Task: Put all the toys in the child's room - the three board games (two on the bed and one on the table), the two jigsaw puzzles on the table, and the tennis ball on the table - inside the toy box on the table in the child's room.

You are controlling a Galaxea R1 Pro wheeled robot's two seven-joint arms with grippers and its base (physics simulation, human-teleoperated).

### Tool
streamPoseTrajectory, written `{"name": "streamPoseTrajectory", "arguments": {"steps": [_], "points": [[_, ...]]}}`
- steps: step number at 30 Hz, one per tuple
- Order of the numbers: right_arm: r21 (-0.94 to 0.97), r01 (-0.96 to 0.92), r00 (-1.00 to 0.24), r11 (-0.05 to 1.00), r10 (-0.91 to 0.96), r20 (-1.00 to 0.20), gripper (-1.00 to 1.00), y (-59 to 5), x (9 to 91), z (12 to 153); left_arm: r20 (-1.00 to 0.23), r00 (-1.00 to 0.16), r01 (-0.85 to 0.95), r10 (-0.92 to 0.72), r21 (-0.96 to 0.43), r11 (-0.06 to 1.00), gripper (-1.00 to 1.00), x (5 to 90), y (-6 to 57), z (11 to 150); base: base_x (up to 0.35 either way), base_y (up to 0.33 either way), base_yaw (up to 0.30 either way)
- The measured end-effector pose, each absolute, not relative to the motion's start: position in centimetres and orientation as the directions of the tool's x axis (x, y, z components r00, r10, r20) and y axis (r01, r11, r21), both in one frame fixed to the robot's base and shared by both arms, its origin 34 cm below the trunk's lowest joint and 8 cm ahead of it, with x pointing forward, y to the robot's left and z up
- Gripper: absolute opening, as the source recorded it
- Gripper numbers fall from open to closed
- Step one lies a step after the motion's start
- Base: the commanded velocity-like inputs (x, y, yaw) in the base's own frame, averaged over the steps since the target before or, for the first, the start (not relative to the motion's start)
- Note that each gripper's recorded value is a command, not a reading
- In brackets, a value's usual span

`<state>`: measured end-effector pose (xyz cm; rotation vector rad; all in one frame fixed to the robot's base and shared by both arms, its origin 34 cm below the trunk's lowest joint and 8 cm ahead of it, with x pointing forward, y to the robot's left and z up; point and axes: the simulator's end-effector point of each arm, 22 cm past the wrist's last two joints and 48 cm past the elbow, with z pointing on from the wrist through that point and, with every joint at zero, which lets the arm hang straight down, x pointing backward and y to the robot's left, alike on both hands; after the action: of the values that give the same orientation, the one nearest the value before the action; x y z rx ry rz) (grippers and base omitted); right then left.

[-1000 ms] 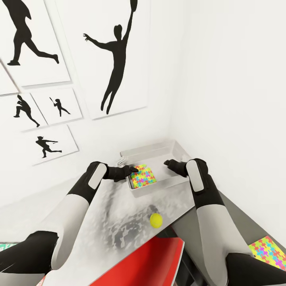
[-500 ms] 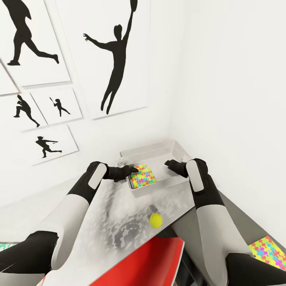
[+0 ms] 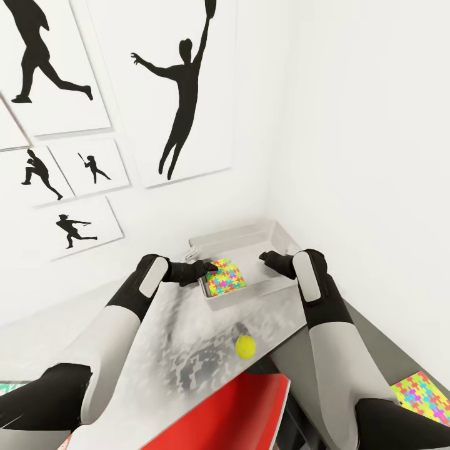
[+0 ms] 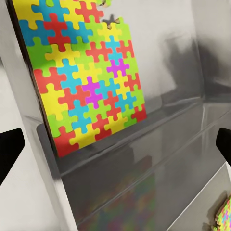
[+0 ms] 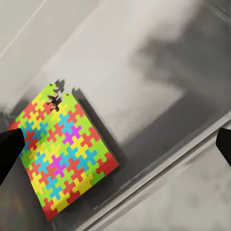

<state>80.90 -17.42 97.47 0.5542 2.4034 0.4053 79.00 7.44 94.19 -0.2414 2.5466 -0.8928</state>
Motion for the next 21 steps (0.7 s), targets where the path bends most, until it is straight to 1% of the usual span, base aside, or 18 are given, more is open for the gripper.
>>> {"name": "streamPoseTrajectory", "arguments": {"steps": [7, 16, 21], "points": [[0.400, 0.297, -0.713, 0.867, 0.480, -0.510, 1.00, -17.7, 80.8, 97.3, -0.337, -0.893, -0.022, -0.298, -0.629, 0.777, 1.00, 79.0, 7.4, 94.2, 0.000, 0.000, 0.000], [0.324, 0.354, -0.718, 0.878, 0.477, -0.508, 1.00, -19.5, 80.0, 96.5, -0.337, -0.893, -0.022, -0.298, -0.629, 0.777, 1.00, 79.0, 7.4, 94.2, 0.000, 0.000, 0.000], [0.312, 0.361, -0.719, 0.879, 0.475, -0.508, 1.00, -19.7, 79.9, 96.4, -0.337, -0.893, -0.022, -0.298, -0.628, 0.778, 1.00, 79.0, 7.4, 94.2, 0.000, 0.000, 0.000]]}}
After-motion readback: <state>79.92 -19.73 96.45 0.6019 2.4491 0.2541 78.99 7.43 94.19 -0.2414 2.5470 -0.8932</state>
